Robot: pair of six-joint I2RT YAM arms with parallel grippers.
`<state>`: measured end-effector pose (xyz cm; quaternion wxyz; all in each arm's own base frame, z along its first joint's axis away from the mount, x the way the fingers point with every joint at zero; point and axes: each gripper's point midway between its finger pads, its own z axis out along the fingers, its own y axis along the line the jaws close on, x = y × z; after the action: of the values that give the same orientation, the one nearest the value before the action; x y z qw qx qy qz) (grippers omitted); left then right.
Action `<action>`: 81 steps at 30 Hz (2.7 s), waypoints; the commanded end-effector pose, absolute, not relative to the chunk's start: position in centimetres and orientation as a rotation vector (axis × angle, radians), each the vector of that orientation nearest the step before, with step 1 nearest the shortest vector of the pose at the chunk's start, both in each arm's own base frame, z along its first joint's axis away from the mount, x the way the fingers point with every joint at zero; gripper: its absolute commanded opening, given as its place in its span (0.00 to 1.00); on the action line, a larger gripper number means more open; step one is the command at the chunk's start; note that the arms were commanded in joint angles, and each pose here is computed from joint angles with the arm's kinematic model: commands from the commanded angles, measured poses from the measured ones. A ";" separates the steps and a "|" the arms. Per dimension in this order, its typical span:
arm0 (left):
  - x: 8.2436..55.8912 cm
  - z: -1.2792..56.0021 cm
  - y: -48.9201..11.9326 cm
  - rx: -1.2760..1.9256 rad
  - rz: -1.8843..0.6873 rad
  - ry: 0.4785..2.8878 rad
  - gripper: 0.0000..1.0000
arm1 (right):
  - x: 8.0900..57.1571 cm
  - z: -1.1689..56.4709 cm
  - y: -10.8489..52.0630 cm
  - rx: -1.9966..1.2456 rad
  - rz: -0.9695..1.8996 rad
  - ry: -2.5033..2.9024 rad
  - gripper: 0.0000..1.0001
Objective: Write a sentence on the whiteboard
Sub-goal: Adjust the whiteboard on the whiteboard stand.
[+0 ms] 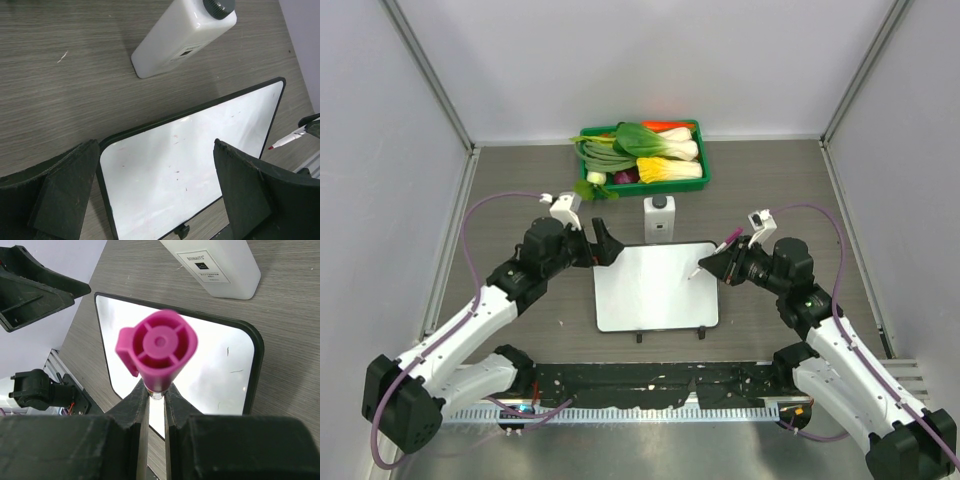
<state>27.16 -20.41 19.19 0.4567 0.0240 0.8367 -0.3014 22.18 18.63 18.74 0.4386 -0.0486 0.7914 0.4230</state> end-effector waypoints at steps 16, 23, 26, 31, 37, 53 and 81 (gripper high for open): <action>27.2 13.7 -16.4 -0.210 -0.897 2.254 1.00 | 22.9 19.7 18.9 -0.162 1.040 1.897 0.01; 26.9 15.2 -17.9 -0.136 -1.204 2.060 1.00 | 22.3 19.7 18.8 -0.166 1.054 1.892 0.01; 26.7 15.0 -18.4 -0.119 -1.265 2.008 0.99 | 22.1 20.0 19.0 -0.174 1.075 1.887 0.02; 26.1 15.3 -19.1 -0.053 -1.334 1.951 0.95 | 22.1 20.5 19.1 -0.179 1.075 1.871 0.01; 25.6 14.2 -19.1 -0.026 -1.324 1.966 0.80 | 22.5 20.4 19.3 -0.172 1.088 1.872 0.01; 25.4 12.4 -20.8 0.128 -1.344 1.969 0.17 | 23.0 20.4 19.9 -0.169 1.126 1.863 0.01; 24.8 9.5 -23.8 0.305 -1.449 1.981 0.01 | 23.1 20.6 20.1 -0.171 1.140 1.852 0.01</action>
<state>24.45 -24.11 12.16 0.3243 0.1008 0.7338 -0.5884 23.04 19.89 19.21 0.4423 -0.0598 0.7711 0.4541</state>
